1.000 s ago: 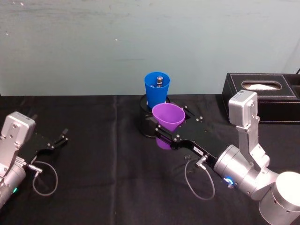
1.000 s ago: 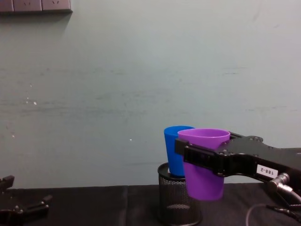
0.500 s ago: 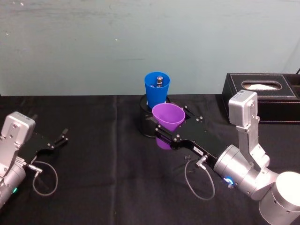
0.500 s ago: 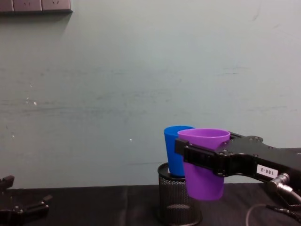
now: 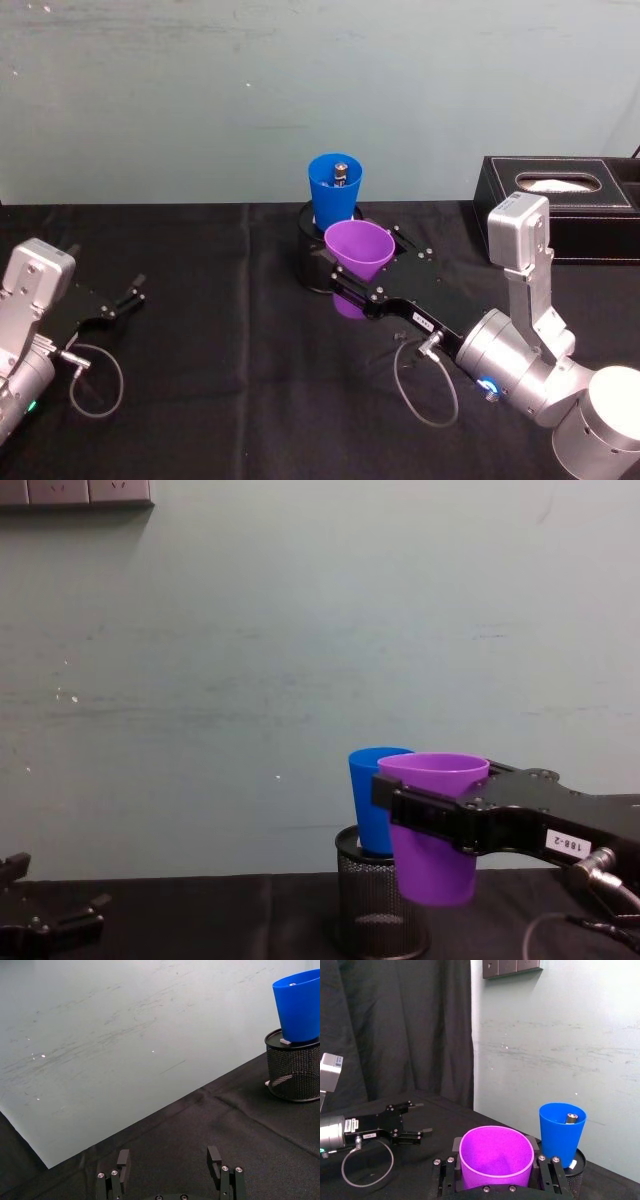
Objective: Pick up one cup with a gripper and tap it against the other cup.
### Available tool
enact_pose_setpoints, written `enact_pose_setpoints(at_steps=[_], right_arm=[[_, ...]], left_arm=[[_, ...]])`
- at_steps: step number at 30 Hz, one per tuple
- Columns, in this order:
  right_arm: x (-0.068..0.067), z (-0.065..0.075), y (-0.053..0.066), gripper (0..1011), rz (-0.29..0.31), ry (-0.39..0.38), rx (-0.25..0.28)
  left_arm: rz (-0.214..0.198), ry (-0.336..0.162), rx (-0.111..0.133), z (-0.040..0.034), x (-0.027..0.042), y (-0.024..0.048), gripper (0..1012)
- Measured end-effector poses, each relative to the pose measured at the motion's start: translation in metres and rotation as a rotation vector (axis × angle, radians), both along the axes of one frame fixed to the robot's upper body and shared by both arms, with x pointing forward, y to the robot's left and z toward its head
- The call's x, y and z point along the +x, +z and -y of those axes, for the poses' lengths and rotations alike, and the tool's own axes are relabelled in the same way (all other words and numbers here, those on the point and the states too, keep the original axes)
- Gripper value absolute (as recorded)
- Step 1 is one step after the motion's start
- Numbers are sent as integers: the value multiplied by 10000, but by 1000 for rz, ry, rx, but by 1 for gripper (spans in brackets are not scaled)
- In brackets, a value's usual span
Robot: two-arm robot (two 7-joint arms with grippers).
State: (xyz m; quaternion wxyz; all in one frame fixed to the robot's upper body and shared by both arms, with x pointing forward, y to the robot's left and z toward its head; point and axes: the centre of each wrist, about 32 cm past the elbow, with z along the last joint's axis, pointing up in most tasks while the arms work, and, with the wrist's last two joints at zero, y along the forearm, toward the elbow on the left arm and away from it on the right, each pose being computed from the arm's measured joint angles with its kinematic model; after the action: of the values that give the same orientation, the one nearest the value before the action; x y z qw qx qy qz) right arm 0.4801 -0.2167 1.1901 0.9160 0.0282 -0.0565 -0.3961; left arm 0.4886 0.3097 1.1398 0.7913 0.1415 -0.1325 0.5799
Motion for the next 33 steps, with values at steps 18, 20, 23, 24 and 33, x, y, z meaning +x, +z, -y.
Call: enact_pose_setpoints(at_steps=[18,20,23,24,33], right_arm=[[0,0,0,743,0,0,0],[0,0,0,743,0,0,0],[0,0,0,743,0,0,0],[0,0,0,743,0,0,0],[0,0,0,743,0,0,0]], left_arm=[[0,0,0,0,0,0,1000],[0,0,0,0,0,0,1000],[0,0,0,0,0,0,1000],[0,0,0,0,0,0,1000],[0,0,0,0,0,0,1000]])
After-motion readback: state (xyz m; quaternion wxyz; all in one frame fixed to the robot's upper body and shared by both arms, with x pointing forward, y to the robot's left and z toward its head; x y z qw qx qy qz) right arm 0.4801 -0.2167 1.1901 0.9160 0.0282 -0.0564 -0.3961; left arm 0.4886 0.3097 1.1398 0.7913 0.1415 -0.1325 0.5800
